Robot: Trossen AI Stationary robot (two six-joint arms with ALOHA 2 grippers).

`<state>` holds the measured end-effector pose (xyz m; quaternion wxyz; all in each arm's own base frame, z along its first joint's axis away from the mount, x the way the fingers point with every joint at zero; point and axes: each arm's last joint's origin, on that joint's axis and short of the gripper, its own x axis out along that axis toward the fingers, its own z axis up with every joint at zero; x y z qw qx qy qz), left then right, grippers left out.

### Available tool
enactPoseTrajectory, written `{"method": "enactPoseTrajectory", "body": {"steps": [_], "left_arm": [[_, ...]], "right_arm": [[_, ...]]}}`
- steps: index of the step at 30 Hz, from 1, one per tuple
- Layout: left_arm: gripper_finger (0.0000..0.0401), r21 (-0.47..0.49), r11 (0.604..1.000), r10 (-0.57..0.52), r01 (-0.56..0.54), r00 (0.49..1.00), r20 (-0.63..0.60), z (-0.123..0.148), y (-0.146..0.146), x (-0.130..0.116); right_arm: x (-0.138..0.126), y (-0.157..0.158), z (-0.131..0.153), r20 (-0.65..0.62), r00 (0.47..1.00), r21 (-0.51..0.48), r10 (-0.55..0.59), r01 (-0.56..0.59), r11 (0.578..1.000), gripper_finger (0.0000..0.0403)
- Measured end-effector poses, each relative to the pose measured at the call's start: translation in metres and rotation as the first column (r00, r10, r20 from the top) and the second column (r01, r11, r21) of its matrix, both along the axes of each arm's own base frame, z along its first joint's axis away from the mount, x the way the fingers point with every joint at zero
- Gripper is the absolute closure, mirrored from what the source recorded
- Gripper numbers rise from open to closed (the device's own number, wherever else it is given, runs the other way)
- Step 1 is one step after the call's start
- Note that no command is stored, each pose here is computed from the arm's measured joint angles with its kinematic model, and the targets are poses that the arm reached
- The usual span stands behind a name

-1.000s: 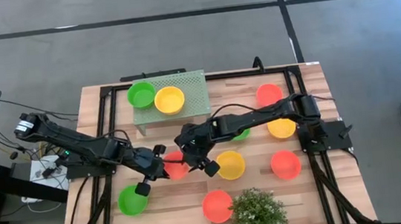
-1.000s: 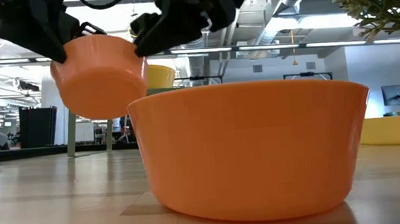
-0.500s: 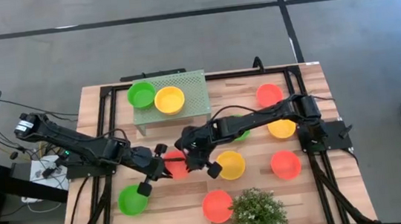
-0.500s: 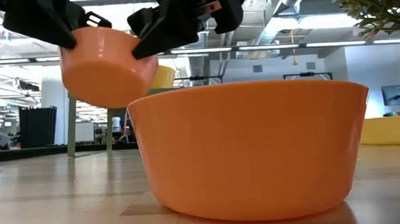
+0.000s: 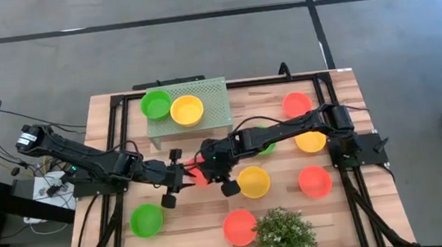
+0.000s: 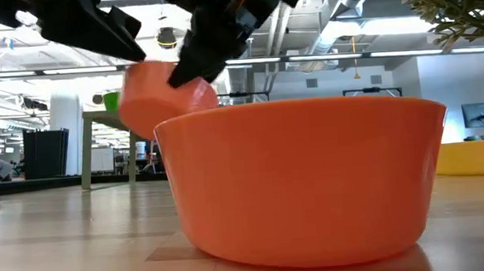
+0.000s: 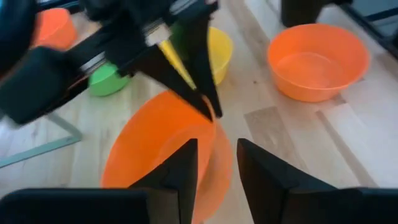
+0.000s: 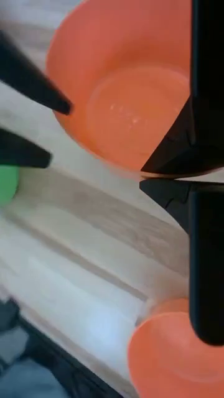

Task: Pick & Place Mini bowls
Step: Put the orange bowl on the shelf

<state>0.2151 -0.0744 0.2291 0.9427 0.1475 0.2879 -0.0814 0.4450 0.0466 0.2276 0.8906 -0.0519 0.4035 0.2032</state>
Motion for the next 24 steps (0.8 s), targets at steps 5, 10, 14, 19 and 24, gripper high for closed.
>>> {"method": "enactPoseTrajectory", "body": {"steps": [5, 10, 14, 19, 24], "left_arm": [[0.0285, -0.003, 0.999, 0.038, -0.038, 0.999, 0.002, 0.000, 0.001, 0.000], [0.0291, -0.009, 0.999, 0.042, -0.042, 0.999, 0.001, 0.000, 0.001, 0.000], [0.0293, -0.012, 0.999, 0.042, -0.042, 0.999, 0.006, 0.001, 0.001, -0.001], [0.0293, -0.023, 0.999, 0.042, -0.041, 0.999, 0.029, 0.005, 0.002, -0.003], [0.0293, -0.025, 0.999, 0.041, -0.040, 0.998, 0.038, 0.007, 0.002, -0.004]], "right_arm": [[-0.017, 0.009, -0.001, -0.161, 0.972, -0.079, -0.171, 0.160, 0.984, 0.0399], [-0.034, 0.012, 0.024, -0.213, 0.921, -0.251, -0.325, 0.270, 0.930, 0.0400], [-0.045, 0.009, 0.055, -0.148, 0.909, -0.381, -0.389, 0.310, 0.871, 0.0397], [-0.054, -0.017, 0.083, -0.065, 0.904, -0.472, -0.423, 0.346, 0.811, 0.0400], [-0.056, -0.067, 0.085, -0.065, 0.851, -0.480, -0.521, 0.431, 0.764, 0.0399]]}}
